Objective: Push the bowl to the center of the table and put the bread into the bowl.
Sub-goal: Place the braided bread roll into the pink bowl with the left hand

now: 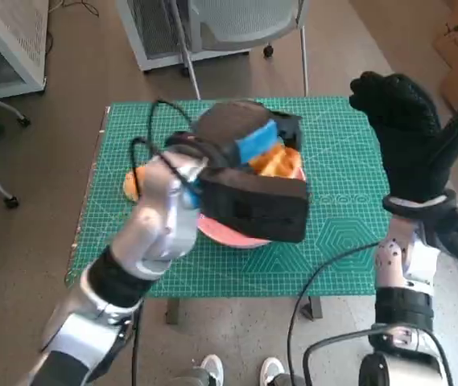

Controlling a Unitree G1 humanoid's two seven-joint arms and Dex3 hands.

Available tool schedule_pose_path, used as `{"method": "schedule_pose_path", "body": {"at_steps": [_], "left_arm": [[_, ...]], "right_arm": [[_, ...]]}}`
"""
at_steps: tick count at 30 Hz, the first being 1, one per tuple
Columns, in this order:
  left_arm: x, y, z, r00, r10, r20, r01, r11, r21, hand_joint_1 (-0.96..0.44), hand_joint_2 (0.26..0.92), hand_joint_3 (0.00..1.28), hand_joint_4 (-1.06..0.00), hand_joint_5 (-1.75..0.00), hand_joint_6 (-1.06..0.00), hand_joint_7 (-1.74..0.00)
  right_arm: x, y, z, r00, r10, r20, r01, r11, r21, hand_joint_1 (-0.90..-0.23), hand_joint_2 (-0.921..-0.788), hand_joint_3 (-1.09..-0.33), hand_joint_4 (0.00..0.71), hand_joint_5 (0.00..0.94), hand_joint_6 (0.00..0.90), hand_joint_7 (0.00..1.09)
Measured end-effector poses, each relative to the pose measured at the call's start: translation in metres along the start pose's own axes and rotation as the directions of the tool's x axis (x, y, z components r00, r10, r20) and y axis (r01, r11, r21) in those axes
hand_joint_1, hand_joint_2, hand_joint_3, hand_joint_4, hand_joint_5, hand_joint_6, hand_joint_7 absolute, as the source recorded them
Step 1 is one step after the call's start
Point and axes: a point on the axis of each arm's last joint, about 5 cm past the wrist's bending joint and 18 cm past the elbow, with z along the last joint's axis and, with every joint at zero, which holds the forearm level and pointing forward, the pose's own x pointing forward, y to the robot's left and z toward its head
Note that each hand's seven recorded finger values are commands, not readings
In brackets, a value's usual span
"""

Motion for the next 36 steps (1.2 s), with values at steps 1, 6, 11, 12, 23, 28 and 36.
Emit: {"method": "schedule_pose_path", "body": {"at_steps": [1,6,11,12,23,28,36], "left_arm": [[0.003,-0.002,0.0,1.0,-0.011,-0.005,0.011,1.0,0.002,0.0,0.76,0.39,-0.63,-1.39,-0.63,-1.08],[0.017,-0.012,-0.008,0.994,-0.086,-0.064,0.087,0.996,0.004,0.0,0.862,0.25,-0.58,-1.38,-0.57,-1.15],[0.024,-0.021,-0.014,0.984,-0.139,-0.107,0.138,0.99,-0.016,0.0,0.891,0.2,-0.56,-1.31,-0.56,-1.25],[0.024,-0.022,-0.015,0.983,-0.146,-0.112,0.145,0.989,-0.021,0.08,0.874,0.22,-0.58,-1.3,-0.51,-1.14],[0.023,-0.02,-0.019,0.97,-0.204,-0.133,0.192,0.977,-0.098,-0.31,0.696,0.12,-0.02,-0.04,-0.13,-0.16],[0.022,-0.018,-0.019,0.971,-0.201,-0.129,0.191,0.978,-0.086,-0.39,0.71,0.08,0.0,-0.01,-0.12,-0.14],[0.015,-0.013,-0.02,0.981,-0.163,-0.108,0.156,0.985,-0.069,-0.46,0.724,0.06,0.0,0.0,-0.1,-0.12]], "right_arm": [[-0.0008,-0.001,0.001,1.0,-0.002,0.0,0.002,1.0,-0.003,-0.654,-0.921,-0.753,0.256,0.003,0.357,0.01],[-0.0039,-0.003,0.004,1.0,-0.011,-0.001,0.011,1.0,-0.016,-0.654,-0.921,-0.749,0.257,0.003,0.36,0.01],[-0.0058,-0.004,0.006,1.0,-0.022,-0.003,0.022,0.999,-0.029,-0.651,-0.921,-0.747,0.257,0.002,0.365,0.01],[-0.0063,-0.004,0.006,1.0,-0.024,-0.003,0.024,0.999,-0.03,-0.651,-0.921,-0.747,0.257,0.002,0.366,0.01],[-0.0074,-0.004,0.005,0.999,-0.039,-0.009,0.038,0.999,-0.032,-0.649,-0.921,-0.747,0.263,0.004,0.37,0.01],[-0.0071,-0.003,0.005,0.999,-0.038,-0.01,0.038,0.999,-0.03,-0.648,-0.921,-0.749,0.268,0.006,0.372,0.01],[-0.0068,-0.001,0.003,0.999,-0.034,-0.009,0.034,0.999,-0.024,-0.648,-0.921,-0.752,0.254,0.0,0.365,0.01]]}}
